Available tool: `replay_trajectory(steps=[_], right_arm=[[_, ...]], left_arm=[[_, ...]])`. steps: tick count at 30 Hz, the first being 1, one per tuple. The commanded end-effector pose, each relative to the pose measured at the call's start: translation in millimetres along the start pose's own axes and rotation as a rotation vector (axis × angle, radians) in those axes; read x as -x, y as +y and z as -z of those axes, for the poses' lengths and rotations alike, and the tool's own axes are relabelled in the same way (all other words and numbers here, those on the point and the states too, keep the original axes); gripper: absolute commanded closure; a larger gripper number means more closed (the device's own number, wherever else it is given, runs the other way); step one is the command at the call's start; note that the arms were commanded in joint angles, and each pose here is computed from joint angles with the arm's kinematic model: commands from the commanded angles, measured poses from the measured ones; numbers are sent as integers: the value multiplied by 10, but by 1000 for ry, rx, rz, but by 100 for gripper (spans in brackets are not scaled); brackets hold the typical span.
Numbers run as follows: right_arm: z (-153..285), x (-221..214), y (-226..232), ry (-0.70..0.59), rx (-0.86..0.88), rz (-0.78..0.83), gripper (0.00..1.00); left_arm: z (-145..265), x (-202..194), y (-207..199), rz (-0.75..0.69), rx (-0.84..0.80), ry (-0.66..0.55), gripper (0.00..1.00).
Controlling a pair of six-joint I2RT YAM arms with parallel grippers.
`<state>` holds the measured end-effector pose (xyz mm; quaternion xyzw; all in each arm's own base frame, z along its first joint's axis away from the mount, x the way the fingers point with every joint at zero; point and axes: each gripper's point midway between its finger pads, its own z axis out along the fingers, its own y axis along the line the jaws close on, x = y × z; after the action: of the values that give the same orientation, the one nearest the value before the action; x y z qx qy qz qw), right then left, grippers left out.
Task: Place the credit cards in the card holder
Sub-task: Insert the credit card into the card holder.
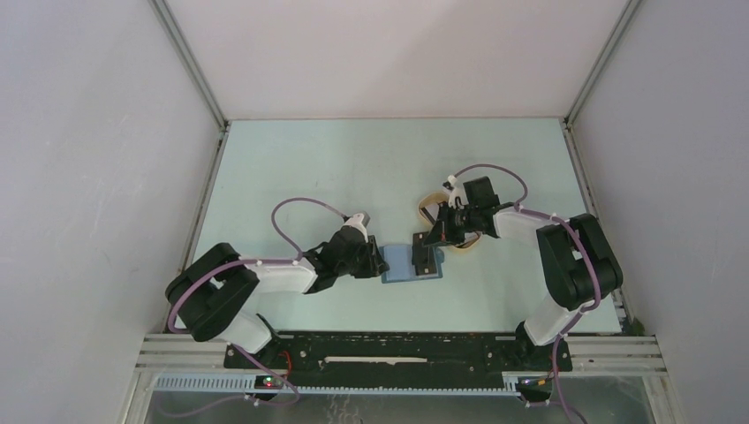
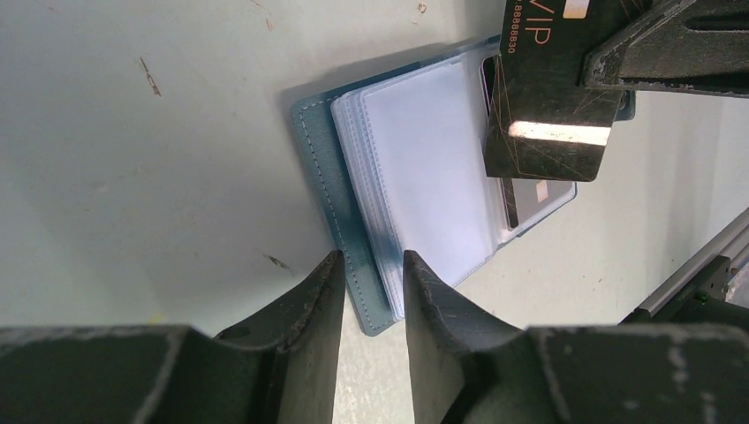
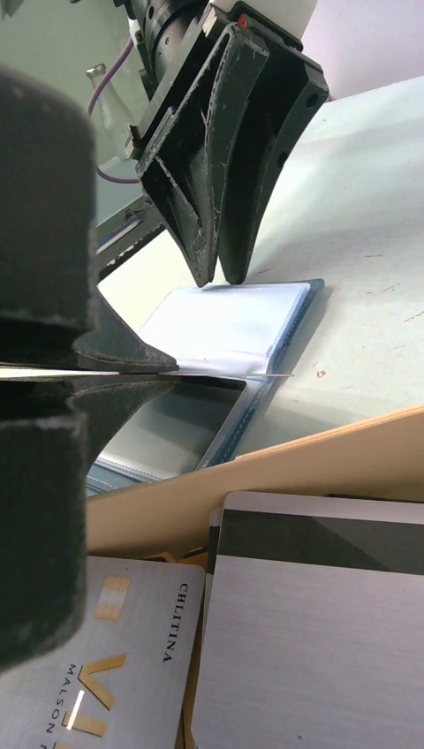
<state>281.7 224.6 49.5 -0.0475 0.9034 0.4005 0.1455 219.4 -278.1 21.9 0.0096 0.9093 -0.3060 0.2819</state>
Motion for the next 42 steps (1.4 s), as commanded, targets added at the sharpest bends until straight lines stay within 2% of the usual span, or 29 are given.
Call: replay_trajectory(steps=[1, 14, 29, 42], right_arm=[[-37, 66, 17, -27, 6, 4, 100], [150, 126, 113, -50, 87, -13, 100], [-12, -49, 75, 13, 111, -49, 100], [-68, -138, -107, 17, 53, -72, 100]], left_arm=[[-35, -60, 3, -10, 25, 39, 64], [-39, -62, 28, -7, 39, 38, 68], [-28, -71, 9, -7, 24, 36, 69], [-29, -85, 10, -4, 24, 39, 71]])
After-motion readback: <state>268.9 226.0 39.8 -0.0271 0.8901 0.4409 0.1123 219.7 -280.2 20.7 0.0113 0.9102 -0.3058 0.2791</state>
